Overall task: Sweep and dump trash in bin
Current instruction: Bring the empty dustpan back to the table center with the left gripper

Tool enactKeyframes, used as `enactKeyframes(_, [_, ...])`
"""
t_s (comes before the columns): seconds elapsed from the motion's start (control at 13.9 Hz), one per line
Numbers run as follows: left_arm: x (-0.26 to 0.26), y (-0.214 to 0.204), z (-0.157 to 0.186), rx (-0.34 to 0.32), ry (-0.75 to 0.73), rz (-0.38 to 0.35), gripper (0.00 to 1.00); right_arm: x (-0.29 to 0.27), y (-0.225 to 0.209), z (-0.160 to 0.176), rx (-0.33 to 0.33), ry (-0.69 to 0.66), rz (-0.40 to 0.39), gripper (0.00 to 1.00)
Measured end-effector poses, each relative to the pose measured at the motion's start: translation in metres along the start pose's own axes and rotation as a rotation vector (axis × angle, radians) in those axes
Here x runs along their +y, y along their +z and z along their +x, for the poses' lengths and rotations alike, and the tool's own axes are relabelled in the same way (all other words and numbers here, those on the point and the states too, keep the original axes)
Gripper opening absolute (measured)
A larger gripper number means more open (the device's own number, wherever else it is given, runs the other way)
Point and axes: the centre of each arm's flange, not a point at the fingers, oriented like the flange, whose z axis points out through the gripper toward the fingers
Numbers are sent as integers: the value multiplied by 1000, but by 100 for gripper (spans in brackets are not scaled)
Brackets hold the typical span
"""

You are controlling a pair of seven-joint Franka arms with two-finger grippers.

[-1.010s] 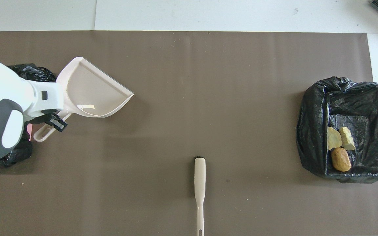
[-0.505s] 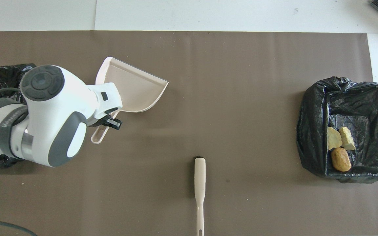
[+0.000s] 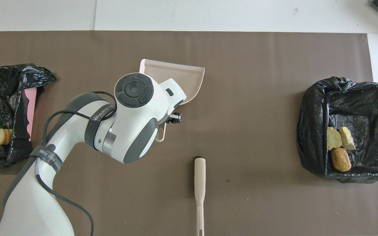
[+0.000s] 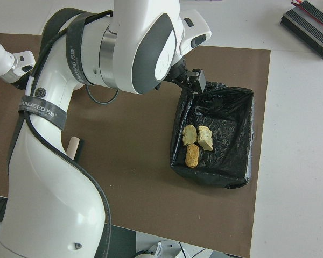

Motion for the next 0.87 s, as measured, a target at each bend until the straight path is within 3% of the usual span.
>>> enactKeyframes(0.43, [66, 55, 5, -27, -107, 10, 31, -8, 0, 0, 0, -15, 0, 100])
enactKeyframes(0.72, [75, 56, 14, 1, -147, -8, 31, -24, 0, -1, 1, -45, 0, 100])
enactKeyframes(0.87, [76, 51, 19, 28, -217, -58, 31, -25, 0, -1, 1, -48, 1, 100])
